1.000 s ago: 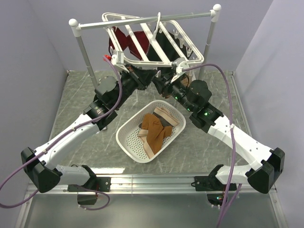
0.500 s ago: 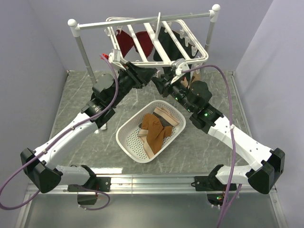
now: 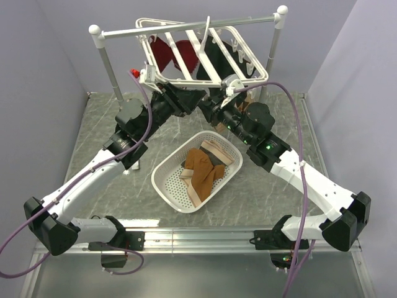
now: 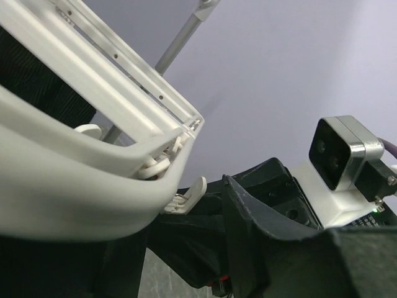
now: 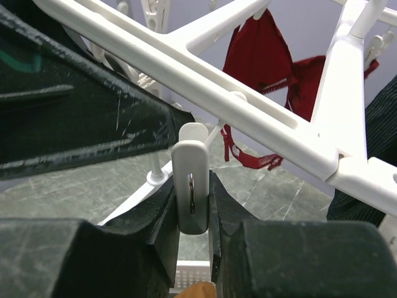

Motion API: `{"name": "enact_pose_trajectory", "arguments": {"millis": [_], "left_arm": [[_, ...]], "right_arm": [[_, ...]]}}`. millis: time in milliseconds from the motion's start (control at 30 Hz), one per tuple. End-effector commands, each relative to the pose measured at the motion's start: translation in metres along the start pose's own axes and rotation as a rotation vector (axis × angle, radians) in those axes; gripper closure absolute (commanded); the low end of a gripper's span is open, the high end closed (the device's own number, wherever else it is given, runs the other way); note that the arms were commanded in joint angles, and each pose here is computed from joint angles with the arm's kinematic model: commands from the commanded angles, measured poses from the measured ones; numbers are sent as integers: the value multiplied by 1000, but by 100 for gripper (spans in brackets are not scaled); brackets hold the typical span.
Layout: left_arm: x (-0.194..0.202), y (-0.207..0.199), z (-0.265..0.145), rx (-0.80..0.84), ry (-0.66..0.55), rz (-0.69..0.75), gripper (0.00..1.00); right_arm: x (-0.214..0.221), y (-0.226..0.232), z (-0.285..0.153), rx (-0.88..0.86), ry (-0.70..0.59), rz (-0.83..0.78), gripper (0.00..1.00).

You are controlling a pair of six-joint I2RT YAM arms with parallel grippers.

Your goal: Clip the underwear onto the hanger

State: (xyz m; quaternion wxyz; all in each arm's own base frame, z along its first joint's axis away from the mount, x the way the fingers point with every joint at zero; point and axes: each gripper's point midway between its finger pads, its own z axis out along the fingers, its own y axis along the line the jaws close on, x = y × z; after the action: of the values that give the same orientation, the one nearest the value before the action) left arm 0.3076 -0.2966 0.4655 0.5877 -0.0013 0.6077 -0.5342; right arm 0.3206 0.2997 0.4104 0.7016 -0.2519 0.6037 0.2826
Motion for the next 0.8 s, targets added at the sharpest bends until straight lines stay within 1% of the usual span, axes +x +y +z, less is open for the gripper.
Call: {"name": "enact_pose_trajectory", "arguments": {"millis": [0, 233, 500, 700, 767], "left_arm": [[-9, -17, -2, 87, -33, 53, 47], [-9, -5, 4, 22, -29, 94, 47], [-5, 1, 15, -10, -8, 81, 48], [-14, -7, 16, 16, -42, 69, 51], [-15, -7, 18, 16, -50, 74, 57]], "right_arm": [[-10, 12, 3, -47, 4, 8, 100], [-12, 16, 2, -64, -2, 5, 100], [-14, 17, 1, -73, -9, -3, 100], [-12, 19, 3, -78, -1, -5, 100], [-11, 19, 3, -78, 2, -7, 100]]}}
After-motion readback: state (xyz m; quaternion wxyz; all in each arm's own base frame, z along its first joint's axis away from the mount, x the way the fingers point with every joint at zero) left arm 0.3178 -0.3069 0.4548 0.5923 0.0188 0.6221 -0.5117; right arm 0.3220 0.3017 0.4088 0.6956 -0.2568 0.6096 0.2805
